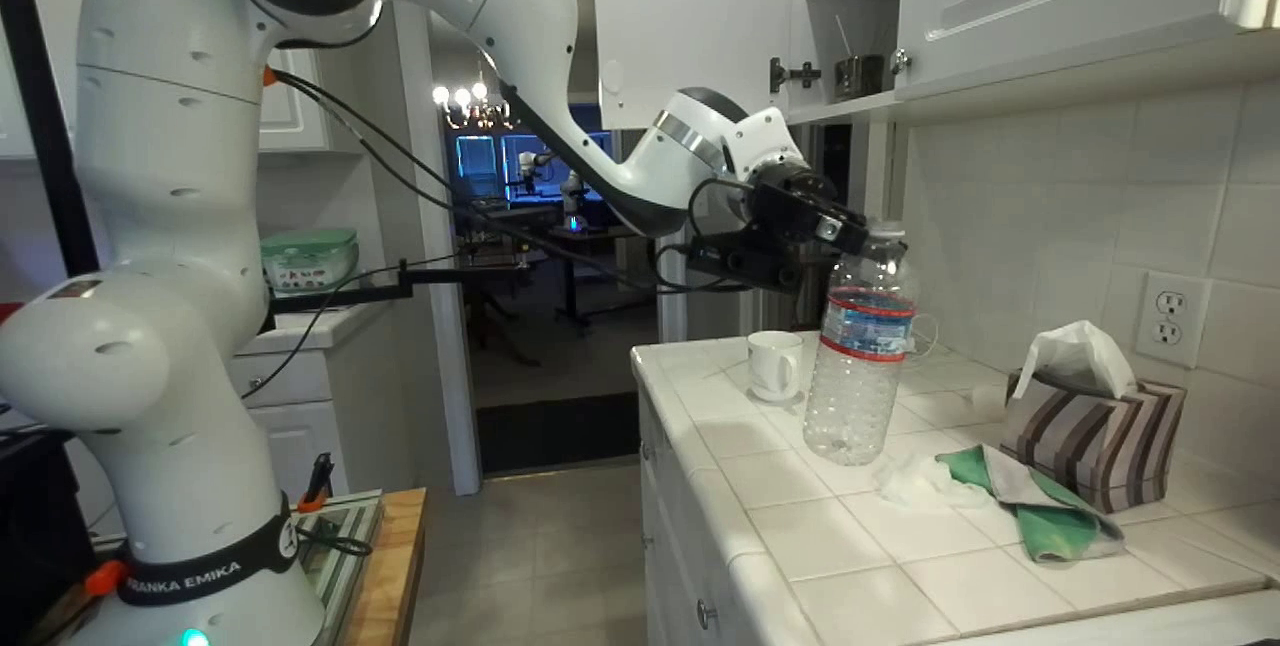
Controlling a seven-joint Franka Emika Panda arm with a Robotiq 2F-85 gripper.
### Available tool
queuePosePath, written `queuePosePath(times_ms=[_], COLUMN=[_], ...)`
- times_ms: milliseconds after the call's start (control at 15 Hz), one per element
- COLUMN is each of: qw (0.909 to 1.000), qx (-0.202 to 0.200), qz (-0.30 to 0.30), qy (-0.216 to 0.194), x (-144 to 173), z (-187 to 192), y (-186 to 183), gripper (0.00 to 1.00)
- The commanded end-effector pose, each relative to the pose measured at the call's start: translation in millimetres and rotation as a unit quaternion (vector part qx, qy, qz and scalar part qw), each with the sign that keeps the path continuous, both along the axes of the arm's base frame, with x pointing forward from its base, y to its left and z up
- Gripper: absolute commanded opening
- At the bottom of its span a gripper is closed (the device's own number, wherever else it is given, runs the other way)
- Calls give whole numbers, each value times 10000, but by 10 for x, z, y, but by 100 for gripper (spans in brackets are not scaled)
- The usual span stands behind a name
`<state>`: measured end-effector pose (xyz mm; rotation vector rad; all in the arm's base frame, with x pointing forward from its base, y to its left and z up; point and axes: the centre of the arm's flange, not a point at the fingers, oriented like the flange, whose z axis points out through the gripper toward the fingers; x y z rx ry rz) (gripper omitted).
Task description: Open the cabinet and take out a bottle from the cabinet
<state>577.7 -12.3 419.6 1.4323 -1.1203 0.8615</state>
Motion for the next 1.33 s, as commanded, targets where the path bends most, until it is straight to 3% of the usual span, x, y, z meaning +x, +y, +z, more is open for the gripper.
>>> queuePosePath(times_ms=[0, 67, 133, 400, 867, 1267], qw=[9999, 9999, 9999, 9983, 9927, 9985], qx=[55, 76, 81, -425, -982, -321], qz=[53, 64, 65, -282, -520, 133], qy=[71, 110, 127, -297, -479, -424], x=[59, 96, 111, 224, 645, 1015], z=[-45, -62, -63, -155, -417, -730], y=[-3, -11, -16, 103, 329, 168], gripper=[35, 35, 10, 10, 10, 10])
